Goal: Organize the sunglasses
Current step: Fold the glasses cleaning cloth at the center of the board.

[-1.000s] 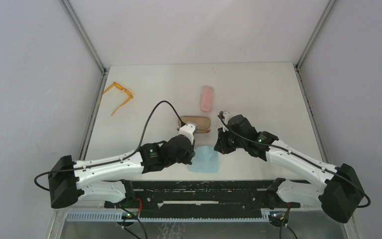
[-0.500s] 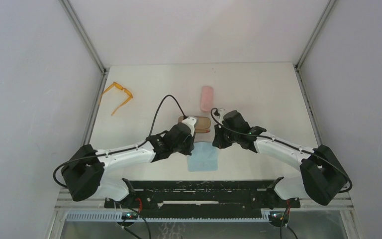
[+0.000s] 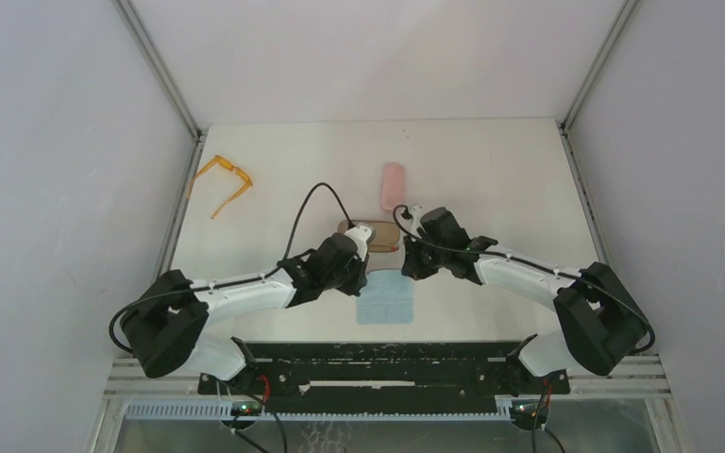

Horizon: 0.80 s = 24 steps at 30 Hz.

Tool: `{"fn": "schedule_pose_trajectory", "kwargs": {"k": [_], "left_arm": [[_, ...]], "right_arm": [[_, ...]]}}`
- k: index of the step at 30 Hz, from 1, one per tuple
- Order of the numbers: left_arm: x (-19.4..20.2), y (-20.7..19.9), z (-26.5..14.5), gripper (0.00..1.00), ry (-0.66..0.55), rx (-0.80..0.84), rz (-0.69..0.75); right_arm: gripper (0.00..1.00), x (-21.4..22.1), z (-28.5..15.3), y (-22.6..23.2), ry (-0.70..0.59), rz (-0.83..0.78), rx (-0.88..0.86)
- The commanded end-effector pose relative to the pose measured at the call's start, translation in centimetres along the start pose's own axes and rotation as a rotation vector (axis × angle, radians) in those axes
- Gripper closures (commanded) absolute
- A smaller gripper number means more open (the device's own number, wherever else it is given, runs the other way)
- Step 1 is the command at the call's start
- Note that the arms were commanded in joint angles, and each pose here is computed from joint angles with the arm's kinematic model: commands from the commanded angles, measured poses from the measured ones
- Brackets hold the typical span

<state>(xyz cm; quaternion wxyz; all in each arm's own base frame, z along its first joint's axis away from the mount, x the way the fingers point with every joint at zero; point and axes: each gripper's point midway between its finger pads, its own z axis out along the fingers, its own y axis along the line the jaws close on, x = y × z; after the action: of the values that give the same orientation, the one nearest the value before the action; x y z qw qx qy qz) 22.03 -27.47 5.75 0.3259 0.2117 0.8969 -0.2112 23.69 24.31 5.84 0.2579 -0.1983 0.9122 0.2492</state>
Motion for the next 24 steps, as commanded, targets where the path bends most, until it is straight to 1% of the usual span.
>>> {"fn": "schedule_pose_trajectory", "kwargs": {"k": [1,7,21,24], "left_arm": [[0.3,-0.6,-0.4,1.0,-0.033,0.067,0.032],[1.5,-0.7,-1.2,1.0,-0.033,0.109,0.049],[2.7,-1.0,-1.6,1.0,-0.007,0.144,0.054],[3.0,-0.9,-1.5,0.97,-0.001,0.141,0.047]], "right_arm": [[1.0,-2.0,-0.5,1.6,-0.07,-0.073,-0.073],[1.0,-0.7,-0.8,2.2,-0.044,-0.097,-0.101],[1.0,2.5,-1.2,2.8,0.045,-0.078,-0.119],[1.0,3.1,-1.3,3.0,0.062,-0.079,-0.124]]}}
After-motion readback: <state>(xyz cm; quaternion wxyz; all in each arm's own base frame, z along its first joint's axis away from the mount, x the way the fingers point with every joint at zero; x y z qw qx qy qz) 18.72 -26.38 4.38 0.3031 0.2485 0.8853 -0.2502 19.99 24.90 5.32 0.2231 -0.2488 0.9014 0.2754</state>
